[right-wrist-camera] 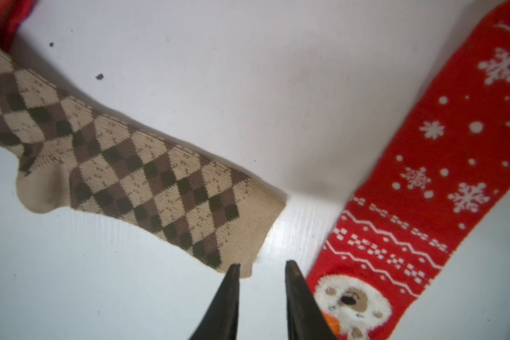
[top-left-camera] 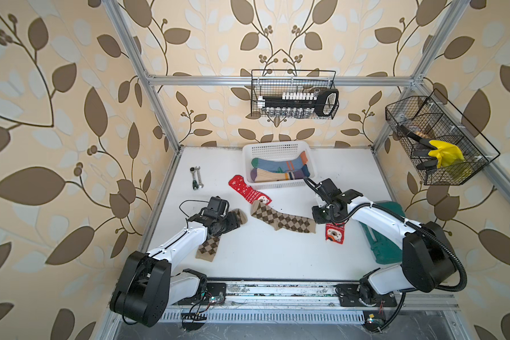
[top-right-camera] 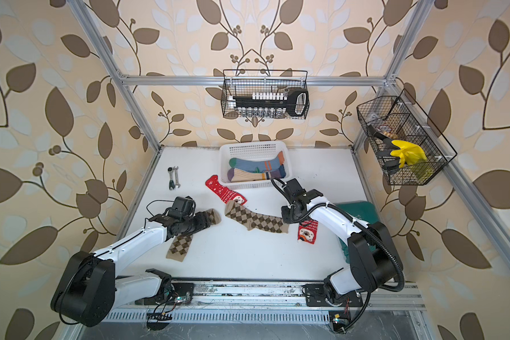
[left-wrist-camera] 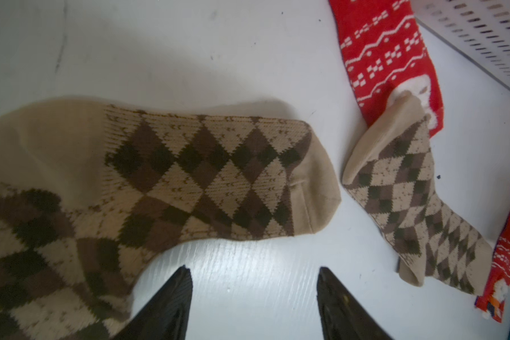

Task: Place the socks together as a pair
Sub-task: Move the sock to the center of the board.

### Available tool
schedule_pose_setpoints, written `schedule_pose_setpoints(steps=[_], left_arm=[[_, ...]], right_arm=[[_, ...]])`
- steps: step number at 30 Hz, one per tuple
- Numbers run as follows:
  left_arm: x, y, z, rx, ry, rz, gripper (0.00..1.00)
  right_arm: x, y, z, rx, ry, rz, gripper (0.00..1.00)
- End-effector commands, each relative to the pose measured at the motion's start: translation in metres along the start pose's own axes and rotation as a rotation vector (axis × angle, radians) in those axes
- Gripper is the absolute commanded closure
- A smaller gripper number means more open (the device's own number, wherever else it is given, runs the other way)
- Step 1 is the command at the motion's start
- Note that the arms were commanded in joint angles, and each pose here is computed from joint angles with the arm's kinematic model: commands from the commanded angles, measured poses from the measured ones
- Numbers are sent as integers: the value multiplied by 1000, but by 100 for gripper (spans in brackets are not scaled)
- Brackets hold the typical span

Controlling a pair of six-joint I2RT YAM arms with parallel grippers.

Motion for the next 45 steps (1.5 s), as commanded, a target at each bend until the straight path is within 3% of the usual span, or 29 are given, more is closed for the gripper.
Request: schedule_pose_setpoints(steps=[1,6,11,18,24,32,40,45], left_arm=[[-24,-7,-12,-6,63,66,30],[-52,5,-15,37,126,59,29],[-65,37,-15,93,68,102,30],[-61,20,-23,16,64,96,30],[-48,7,-23,-18,65,67,31],[-27,-9,-30,-67,37,46,31],[-11,-10,-22,-63,18,16,31],[-12,-10,-22,-51,17,11,31]], right_arm=[[12,-12,-13,-48,-44,-5,67],[48,-22,-24,-120,-95,-51,62],[107,-10,-44,-149,-149,-147,59],[163,38,-62,-96,-181,-218,57],[179,67,-58,-38,-169,-253,57],[180,69,-12,67,-175,-291,60],[178,46,19,85,-247,-255,62],[175,29,16,36,-265,-239,62]])
Point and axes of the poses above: each gripper's point midway between its finger pads, its own y axis out along the fingers, its own x axis along the line the jaws close on, z = x × y, the point moved 1 cm from there along -y, back along the fingers, and after that the axes turned 8 degrees about -y, right-handed, at the moved point
